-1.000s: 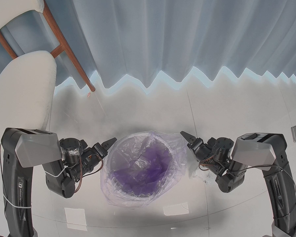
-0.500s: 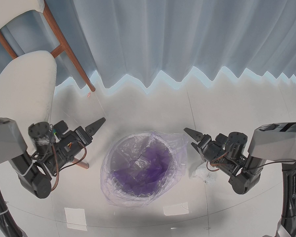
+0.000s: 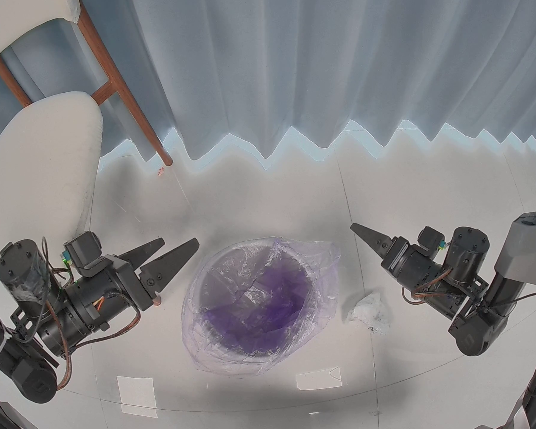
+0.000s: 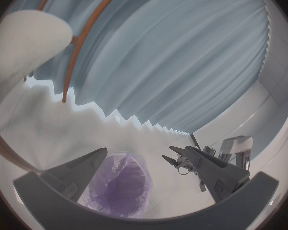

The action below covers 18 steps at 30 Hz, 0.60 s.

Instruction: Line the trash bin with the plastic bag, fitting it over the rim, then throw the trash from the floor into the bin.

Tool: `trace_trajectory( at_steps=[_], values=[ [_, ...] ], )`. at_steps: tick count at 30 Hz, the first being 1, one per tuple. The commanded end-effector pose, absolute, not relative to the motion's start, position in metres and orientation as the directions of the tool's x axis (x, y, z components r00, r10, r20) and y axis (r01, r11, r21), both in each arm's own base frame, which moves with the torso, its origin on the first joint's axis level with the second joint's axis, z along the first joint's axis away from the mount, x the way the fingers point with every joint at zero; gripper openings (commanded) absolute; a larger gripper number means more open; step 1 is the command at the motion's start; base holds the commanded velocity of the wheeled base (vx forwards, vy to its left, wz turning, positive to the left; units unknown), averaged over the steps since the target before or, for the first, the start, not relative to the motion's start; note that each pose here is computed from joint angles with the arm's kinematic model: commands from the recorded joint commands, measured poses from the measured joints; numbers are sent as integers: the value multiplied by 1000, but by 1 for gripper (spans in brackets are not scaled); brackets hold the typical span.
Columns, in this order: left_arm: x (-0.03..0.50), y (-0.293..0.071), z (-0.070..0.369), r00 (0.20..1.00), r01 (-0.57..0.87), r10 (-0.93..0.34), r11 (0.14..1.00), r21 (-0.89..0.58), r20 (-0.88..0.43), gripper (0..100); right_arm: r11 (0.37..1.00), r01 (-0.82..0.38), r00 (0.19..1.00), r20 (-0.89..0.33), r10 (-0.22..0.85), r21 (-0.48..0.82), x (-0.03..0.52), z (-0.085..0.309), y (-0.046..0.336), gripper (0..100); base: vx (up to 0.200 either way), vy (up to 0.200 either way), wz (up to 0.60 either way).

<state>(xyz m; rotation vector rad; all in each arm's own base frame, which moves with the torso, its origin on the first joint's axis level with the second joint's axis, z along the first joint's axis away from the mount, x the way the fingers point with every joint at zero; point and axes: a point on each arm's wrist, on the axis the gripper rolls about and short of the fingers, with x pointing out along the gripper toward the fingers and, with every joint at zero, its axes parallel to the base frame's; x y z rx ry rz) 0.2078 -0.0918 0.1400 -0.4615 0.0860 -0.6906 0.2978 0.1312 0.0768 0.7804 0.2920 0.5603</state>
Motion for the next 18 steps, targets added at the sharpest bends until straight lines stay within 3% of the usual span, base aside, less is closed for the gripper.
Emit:
trace_trajectory(
  at_steps=[1,10,18],
  values=[
    [180,-76,165,765,643,-617,713,-280,183,100,671,-505,785,-35,619,543,250,98,129,100,0,0,0],
    [190,-72,180,769,640,-590,708,-299,246,100,675,-519,773,-50,633,525,249,93,137,100,0,0,0],
    [202,-63,169,801,596,-567,729,-336,192,100,676,-502,788,-38,615,540,253,96,132,100,-200,-200,0]
  ],
)
